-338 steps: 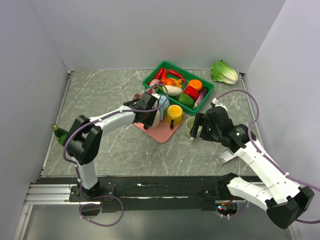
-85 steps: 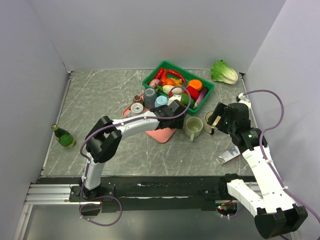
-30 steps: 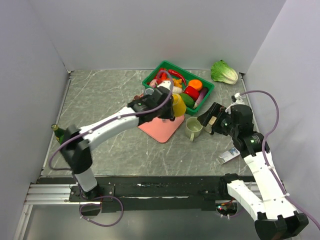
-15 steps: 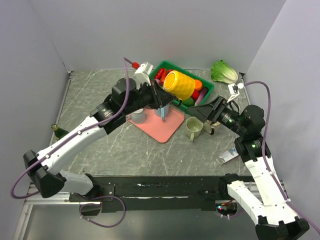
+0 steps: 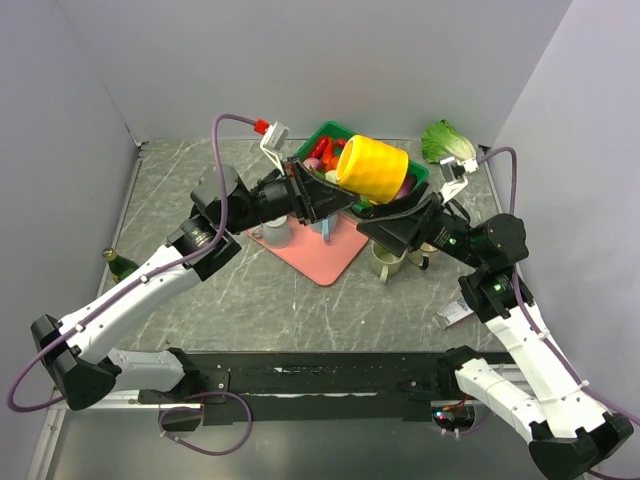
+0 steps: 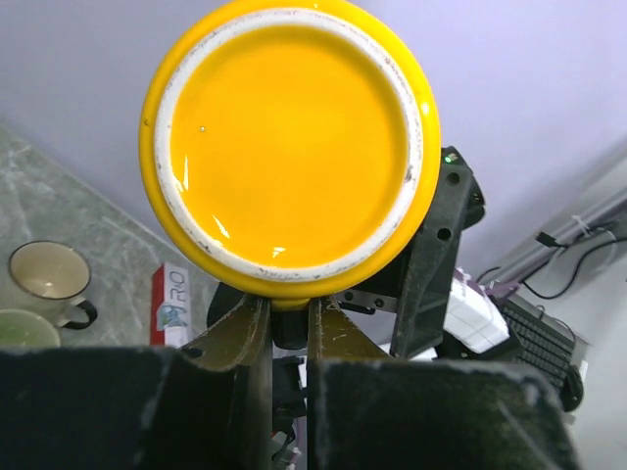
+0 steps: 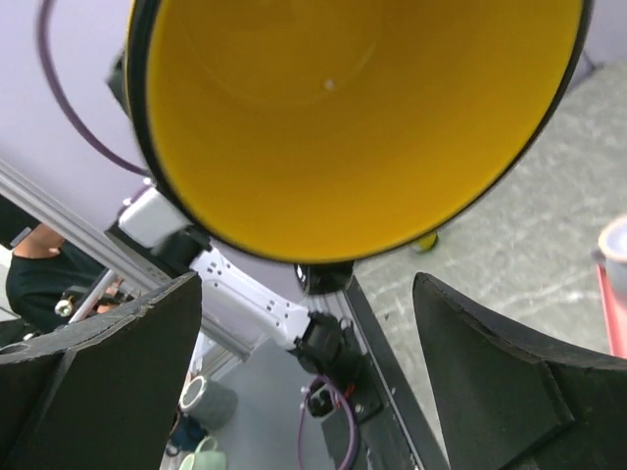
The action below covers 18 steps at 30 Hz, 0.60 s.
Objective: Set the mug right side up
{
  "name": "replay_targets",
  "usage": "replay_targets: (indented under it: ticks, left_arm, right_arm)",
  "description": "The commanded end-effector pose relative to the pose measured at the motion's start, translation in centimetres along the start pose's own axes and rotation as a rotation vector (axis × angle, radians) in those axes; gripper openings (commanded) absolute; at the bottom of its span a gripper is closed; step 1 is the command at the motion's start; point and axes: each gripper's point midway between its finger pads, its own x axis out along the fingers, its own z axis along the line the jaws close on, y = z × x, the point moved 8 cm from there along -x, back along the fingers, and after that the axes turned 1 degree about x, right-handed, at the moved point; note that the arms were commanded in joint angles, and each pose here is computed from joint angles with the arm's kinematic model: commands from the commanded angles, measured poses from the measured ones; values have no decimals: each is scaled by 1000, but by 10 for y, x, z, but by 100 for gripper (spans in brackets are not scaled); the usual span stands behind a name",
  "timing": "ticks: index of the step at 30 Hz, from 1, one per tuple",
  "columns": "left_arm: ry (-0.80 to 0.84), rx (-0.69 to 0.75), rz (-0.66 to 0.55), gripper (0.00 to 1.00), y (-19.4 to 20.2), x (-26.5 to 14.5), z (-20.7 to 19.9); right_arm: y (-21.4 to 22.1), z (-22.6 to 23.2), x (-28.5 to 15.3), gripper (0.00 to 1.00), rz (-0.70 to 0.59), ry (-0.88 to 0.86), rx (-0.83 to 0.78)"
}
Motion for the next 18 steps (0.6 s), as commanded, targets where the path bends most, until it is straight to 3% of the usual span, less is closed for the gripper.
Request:
replay_targets:
  ticks: [1,11,18]
  left_arm:
    - [226,70,-101,1,-23,-11,-44]
    - [258,67,-102,1,-15,-6,-44]
    - [250,63,-92,1,-8,-2,-42]
  right_arm:
    - [-23,30,1,90,-105,-97,-96]
    - [-23,22,2,70,-196,-57,-20]
    - [-23,15,2,43,-225,9,6]
